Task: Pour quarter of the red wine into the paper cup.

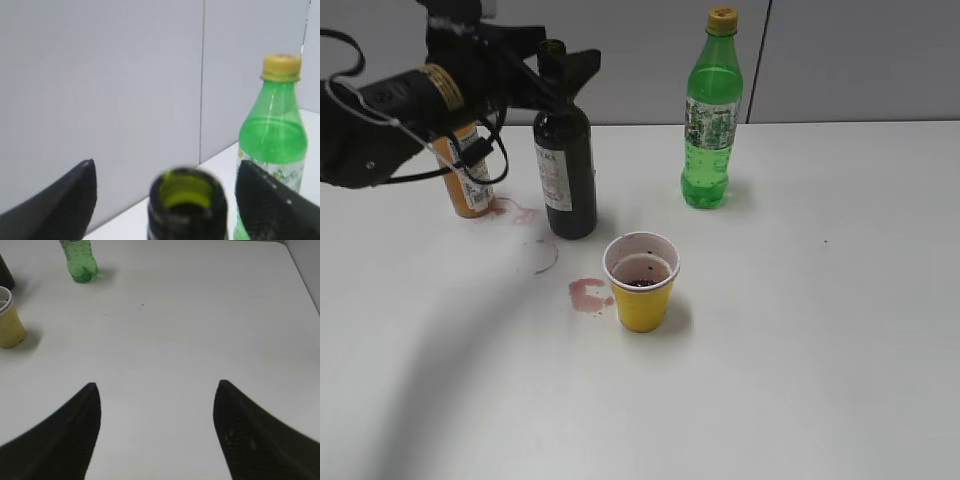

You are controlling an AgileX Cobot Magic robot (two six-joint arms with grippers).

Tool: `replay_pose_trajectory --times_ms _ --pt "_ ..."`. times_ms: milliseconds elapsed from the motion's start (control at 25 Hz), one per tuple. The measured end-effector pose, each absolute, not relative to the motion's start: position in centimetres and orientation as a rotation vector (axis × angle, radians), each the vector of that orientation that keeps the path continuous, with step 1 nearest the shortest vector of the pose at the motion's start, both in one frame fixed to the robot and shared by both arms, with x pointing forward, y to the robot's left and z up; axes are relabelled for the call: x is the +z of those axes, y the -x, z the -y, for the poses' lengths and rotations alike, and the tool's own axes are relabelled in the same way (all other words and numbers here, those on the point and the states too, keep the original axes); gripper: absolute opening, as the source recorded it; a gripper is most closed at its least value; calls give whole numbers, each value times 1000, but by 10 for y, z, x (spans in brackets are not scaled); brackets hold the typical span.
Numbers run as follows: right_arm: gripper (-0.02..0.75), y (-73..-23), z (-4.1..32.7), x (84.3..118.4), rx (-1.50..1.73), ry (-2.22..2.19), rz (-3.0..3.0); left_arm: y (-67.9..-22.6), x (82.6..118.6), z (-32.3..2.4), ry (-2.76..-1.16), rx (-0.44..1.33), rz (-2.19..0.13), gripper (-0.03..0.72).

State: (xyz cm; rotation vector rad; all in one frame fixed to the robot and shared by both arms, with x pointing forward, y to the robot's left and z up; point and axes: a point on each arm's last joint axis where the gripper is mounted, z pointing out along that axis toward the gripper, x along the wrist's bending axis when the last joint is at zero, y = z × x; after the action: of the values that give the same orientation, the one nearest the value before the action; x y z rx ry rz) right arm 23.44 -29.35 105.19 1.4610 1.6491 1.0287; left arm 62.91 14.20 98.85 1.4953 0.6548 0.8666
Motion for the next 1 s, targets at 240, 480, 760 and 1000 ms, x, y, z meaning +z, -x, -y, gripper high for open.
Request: replay_pose_trajectory --times_ms 240,480,760,1000 --pt "533 -234 294 1052 1029 -1461 -1649 -603 1064 -157 -1513 965 -662 629" --pt "533 -234 294 1052 1029 -1461 -1649 -566 1113 -183 -1653 1032 -825 603" --pt "533 -234 294 1052 1029 -1461 -1649 -514 1134 -221 -1883 1025 -1150 591" --pt "533 -234 294 1052 1029 -1461 -1649 -483 1131 -269 -2000 895 -1509 591"
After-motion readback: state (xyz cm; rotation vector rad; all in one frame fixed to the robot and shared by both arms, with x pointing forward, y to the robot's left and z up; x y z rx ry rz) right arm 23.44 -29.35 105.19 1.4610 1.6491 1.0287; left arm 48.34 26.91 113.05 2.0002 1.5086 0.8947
